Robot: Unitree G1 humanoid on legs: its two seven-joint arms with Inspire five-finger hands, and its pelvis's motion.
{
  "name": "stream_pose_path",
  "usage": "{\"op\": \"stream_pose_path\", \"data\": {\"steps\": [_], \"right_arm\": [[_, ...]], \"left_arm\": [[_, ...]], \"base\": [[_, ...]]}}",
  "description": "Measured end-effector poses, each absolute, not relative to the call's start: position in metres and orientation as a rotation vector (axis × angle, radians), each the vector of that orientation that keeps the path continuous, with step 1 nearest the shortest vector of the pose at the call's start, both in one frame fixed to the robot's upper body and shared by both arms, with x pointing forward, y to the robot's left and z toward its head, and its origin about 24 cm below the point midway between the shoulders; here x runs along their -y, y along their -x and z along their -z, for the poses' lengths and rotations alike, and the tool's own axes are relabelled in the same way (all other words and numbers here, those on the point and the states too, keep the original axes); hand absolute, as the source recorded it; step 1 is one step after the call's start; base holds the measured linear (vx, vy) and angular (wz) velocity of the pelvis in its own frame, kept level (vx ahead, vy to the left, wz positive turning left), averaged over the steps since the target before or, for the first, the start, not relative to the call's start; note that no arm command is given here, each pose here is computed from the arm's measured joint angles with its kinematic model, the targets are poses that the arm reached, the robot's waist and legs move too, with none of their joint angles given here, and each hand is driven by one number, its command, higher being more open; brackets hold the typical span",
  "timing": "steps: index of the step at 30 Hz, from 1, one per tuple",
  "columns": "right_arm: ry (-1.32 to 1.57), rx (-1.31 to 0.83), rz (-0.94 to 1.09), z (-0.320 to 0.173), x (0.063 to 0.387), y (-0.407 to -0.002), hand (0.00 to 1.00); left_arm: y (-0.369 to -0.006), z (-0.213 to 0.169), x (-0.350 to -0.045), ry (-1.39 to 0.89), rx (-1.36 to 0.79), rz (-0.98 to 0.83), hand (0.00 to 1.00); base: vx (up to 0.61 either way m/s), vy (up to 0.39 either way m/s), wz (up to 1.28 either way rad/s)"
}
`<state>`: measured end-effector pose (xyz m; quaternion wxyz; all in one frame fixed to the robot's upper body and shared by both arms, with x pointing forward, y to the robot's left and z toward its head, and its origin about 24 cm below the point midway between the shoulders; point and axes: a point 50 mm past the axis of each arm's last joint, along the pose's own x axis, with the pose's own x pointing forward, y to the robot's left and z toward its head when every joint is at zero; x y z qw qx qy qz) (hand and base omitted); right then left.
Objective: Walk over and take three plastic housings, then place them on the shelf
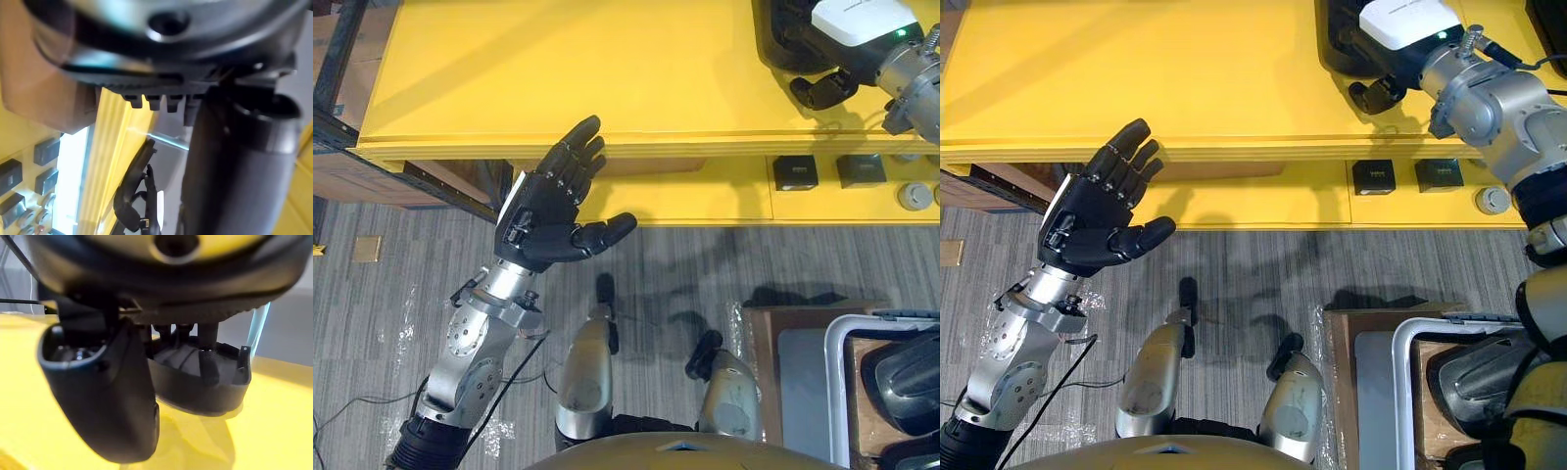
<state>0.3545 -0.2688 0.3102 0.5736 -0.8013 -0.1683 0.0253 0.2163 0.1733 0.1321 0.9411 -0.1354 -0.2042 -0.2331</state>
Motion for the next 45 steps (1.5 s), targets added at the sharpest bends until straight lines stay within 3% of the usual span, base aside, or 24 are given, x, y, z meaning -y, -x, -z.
{"op": "stream_pose_path", "data": {"steps": [19, 27, 32, 38, 42, 45], "right_arm": [[1.889, 0.523, -0.111, -0.298, 0.27, -0.331, 1.0], [1.803, 0.609, 0.017, -0.306, 0.28, -0.317, 1.0], [1.588, 0.477, 0.049, -0.302, 0.291, -0.316, 1.0], [1.424, 0.184, -0.085, -0.261, 0.292, -0.332, 1.0], [1.401, 0.106, -0.164, -0.244, 0.283, -0.345, 1.0], [1.417, 0.108, -0.144, -0.258, 0.281, -0.353, 1.0]], "left_arm": [[-0.206, -0.119, -0.181, 0.277, 0.373, 0.459, 1.0], [-0.2, -0.111, -0.179, 0.303, 0.347, 0.458, 1.0], [-0.2, -0.107, -0.172, 0.334, 0.318, 0.47, 1.0], [-0.2, -0.097, -0.153, 0.384, 0.242, 0.52, 1.0], [-0.199, -0.095, -0.147, 0.368, 0.236, 0.542, 1.0], [-0.2, -0.096, -0.146, 0.372, 0.241, 0.543, 1.0]], "base": [[0.03, -0.015, -0.02], [0.08, -0.022, -0.04], [0.01, -0.029, -0.03], [-0.05, -0.018, -0.03], [-0.08, -0.001, 0.05], [-0.06, 0.006, 0.14]]}}
